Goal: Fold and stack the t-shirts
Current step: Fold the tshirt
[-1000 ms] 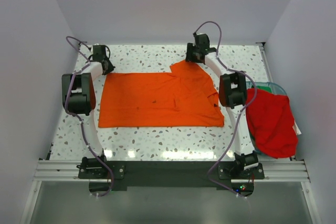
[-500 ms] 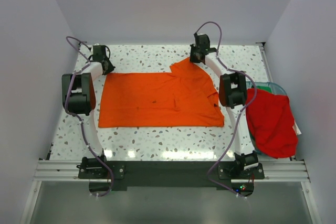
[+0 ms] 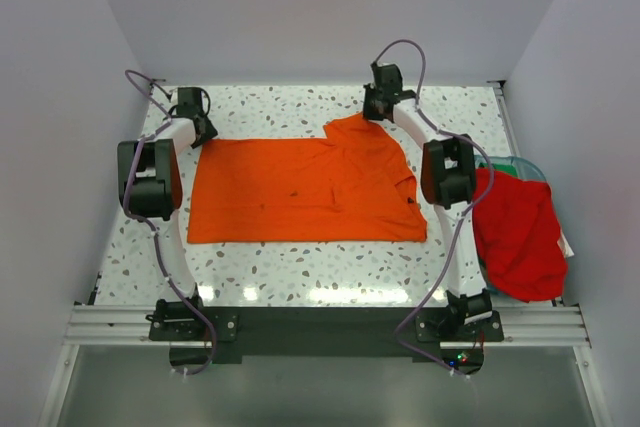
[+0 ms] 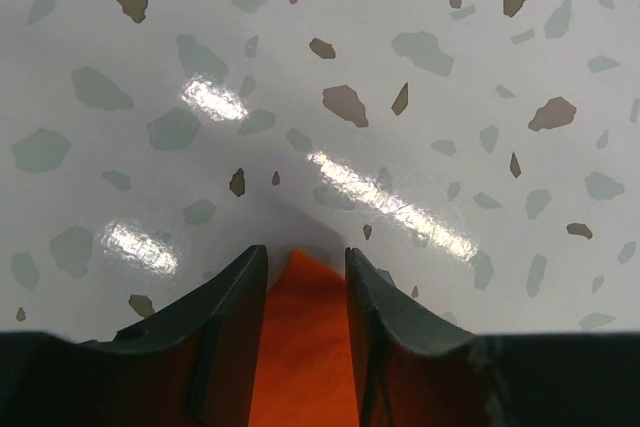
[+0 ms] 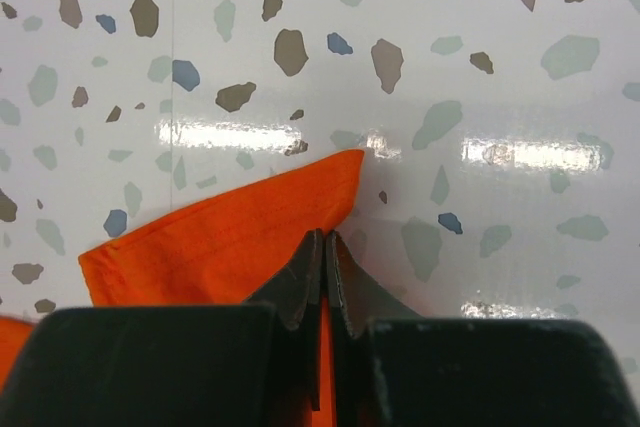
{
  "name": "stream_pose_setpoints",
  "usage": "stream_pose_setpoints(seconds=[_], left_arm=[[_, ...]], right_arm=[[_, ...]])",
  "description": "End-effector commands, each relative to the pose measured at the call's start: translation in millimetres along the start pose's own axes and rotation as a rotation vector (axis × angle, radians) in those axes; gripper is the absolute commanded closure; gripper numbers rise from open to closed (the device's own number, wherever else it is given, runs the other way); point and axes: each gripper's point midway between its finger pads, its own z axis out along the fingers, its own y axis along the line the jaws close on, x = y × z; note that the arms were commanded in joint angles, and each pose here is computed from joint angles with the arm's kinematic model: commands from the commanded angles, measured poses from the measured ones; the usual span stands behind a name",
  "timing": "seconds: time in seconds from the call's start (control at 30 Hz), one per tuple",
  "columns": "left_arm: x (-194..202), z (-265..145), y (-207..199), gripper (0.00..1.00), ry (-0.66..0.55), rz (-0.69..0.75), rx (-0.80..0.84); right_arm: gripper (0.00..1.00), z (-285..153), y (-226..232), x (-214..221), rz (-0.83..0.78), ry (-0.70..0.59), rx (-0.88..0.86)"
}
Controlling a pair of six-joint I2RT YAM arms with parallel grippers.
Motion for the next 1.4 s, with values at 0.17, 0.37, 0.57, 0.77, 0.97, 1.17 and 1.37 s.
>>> stream_pose_setpoints(seconds=[0.17, 0.37, 0.57, 0.77, 0.97, 1.17, 1.37], left_arm=[[-20.0, -15.4, -6.0, 0.59, -0.047, 0.014, 0.034], [-30.6, -17.3, -18.9, 0.84, -0.071, 0.015, 0.087], [-50.9, -25.3, -30.5, 1.00, -0.130, 0.002, 0.137], [-65.4, -33.2, -34.5, 1.00, -0.175, -0.027, 0.170], [-71.9, -39.8, -37.0, 1.00, -0.207, -0.053, 0.222], [-75.2, -51.2, -30.2, 1.00, -0.249, -0.086, 0.247], [-70.2, -68.5, -20.2, 1.00, -0.263, -0.122, 0.255]], right_arm=[[1.00, -53.9, 10.9, -61.4, -0.002, -0.145, -0.020], [1.00, -64.4, 9.1, -67.1, 0.005, -0.157, -0.022], [1.00, -81.0, 5.2, -77.7, 0.031, -0.187, -0.035], [1.00, -104.7, -1.1, -88.0, 0.048, -0.215, -0.042], [1.00, -128.5, -2.2, -84.2, 0.059, -0.232, -0.051], [1.00, -146.1, -7.2, -65.8, 0.073, -0.222, -0.049], [1.00, -171.3, -12.4, -38.9, 0.113, -0.200, -0.046]])
